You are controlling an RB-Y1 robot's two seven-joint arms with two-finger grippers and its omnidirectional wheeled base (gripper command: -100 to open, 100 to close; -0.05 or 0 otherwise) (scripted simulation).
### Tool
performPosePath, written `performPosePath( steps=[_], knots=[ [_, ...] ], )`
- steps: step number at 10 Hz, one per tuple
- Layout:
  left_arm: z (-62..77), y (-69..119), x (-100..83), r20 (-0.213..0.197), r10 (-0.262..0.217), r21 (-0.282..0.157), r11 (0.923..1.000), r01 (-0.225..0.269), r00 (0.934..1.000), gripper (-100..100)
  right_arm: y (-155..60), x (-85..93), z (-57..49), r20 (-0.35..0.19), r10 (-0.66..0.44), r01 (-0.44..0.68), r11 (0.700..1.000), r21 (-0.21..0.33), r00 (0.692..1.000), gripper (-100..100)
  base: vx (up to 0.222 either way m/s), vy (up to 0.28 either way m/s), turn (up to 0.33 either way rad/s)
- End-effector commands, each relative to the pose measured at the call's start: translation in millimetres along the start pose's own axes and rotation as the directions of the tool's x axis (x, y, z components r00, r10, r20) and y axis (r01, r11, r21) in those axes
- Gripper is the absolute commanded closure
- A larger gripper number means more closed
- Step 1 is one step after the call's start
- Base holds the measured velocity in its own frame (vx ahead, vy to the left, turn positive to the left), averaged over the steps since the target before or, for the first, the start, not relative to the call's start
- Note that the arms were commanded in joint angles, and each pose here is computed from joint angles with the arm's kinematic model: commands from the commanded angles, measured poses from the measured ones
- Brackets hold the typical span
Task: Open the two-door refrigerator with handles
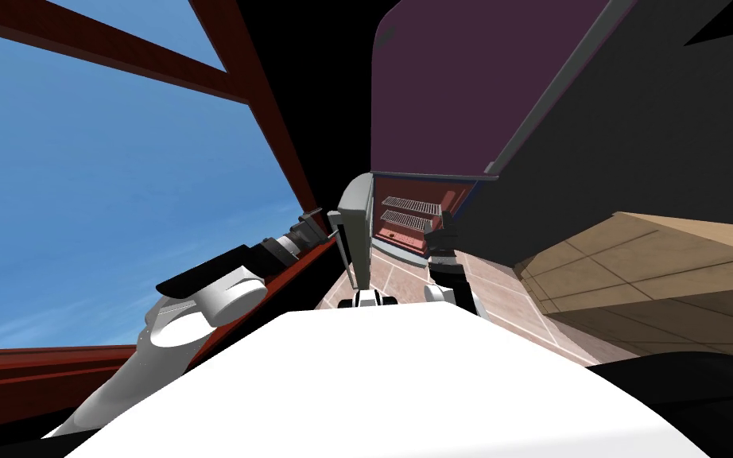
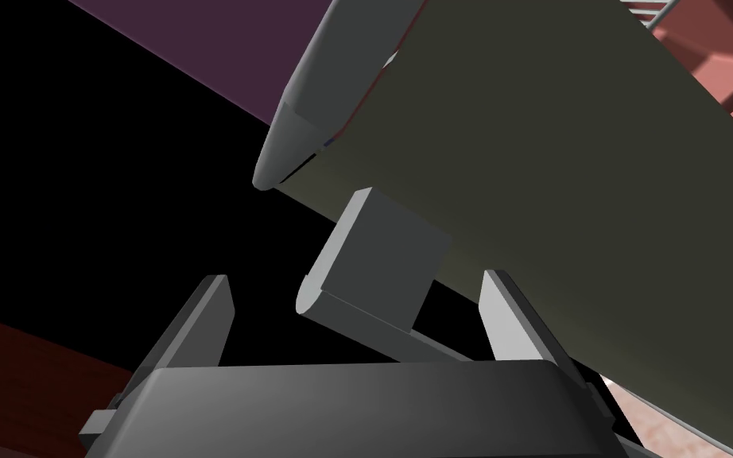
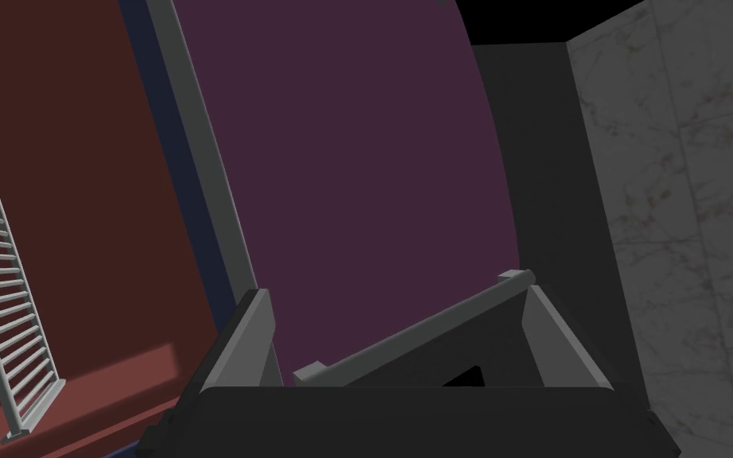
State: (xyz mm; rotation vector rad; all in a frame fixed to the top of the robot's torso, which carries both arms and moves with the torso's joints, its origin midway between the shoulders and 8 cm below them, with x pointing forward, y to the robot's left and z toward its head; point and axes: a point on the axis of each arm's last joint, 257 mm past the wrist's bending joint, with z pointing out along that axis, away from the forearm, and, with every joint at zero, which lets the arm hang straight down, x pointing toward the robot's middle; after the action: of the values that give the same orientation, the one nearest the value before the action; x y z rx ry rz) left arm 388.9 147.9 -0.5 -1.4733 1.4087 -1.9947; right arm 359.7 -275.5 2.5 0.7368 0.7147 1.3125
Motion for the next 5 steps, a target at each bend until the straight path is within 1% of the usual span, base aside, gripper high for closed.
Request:
performPosePath(
  steps=[1, 4, 5],
  knots=[
    [0.0, 0.0, 0.1, 0.0, 0.0, 0.0, 1.0, 0.0, 1.0, -100, 0.0, 0.0, 0.0, 0.0, 0.0, 0.0, 1.0, 0.0, 1.0, 0, 0.0, 0.0, 0.0],
    [0.0, 0.0, 0.1, 0.0, 0.0, 0.0, 1.0, 0.0, 1.0, -100, 0.0, 0.0, 0.0, 0.0, 0.0, 0.0, 1.0, 0.0, 1.0, 0, 0.0, 0.0, 0.0],
    [-0.6, -10.9, 1.4, -0.001, 0.0, -0.002, 1.0, 0.0, 1.0, -100, 0.0, 0.0, 0.0, 0.0, 0.0, 0.0, 1.0, 0.0, 1.0, 0, -0.007, -0.013, 0.014]
  ],
)
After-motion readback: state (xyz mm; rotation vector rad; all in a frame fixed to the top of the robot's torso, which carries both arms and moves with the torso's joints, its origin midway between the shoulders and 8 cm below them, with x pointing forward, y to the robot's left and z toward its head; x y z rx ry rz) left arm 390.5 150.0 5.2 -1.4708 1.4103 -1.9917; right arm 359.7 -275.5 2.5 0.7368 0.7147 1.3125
